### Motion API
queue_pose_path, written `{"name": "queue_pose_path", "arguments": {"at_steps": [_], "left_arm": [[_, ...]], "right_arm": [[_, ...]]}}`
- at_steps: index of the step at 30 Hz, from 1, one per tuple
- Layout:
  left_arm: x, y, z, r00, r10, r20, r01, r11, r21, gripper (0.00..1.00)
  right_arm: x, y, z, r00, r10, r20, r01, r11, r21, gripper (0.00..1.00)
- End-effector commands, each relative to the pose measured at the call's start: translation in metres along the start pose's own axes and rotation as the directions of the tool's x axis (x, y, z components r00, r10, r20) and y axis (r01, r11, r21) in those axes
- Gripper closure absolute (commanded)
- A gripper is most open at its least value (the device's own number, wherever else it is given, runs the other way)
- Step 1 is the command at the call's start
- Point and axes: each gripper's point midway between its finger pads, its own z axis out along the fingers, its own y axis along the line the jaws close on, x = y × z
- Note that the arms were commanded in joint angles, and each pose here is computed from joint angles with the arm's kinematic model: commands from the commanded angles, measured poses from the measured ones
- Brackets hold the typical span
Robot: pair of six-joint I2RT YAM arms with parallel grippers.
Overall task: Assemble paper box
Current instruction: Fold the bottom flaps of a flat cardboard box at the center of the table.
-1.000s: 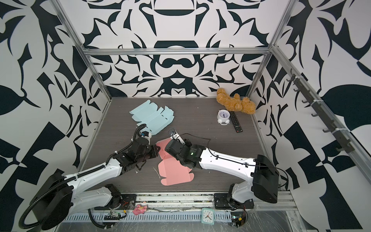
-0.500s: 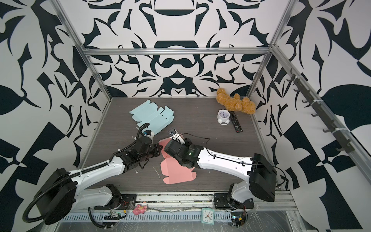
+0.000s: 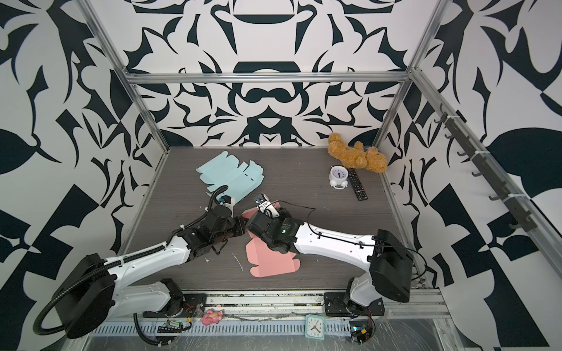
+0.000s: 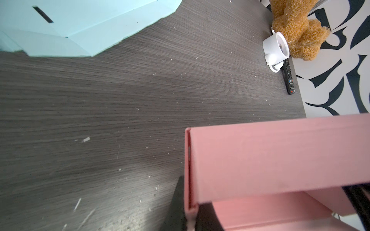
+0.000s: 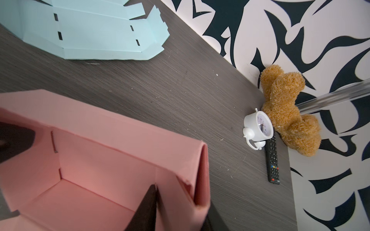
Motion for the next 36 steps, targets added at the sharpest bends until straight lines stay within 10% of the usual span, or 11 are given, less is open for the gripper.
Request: {"name": "queue_pose_path", "arguments": {"at_steps": [1,26,36], "left_arm": [[-0.010,-0.011,-0.004,0.999,-0.014,0.034,0.014,1.000,0.027,0.93],[-0.021,-0.017,-0.007,0.997,-0.011,0.072,0.008,0.999,0.037,0.93],[-0.023,-0.018,-0.004,0.997,-0.018,0.079,0.015,0.999,0.037,0.93]], "right_arm": [[-0.018,-0.012,-0.005,0.999,0.025,0.038,-0.027,0.998,0.053,0.77],[-0.021,-0.017,0.009,0.999,-0.035,0.013,0.032,0.983,0.183,1.00],[-0.023,-0.016,0.012,0.998,-0.069,-0.005,0.068,0.974,0.217,0.93]]}}
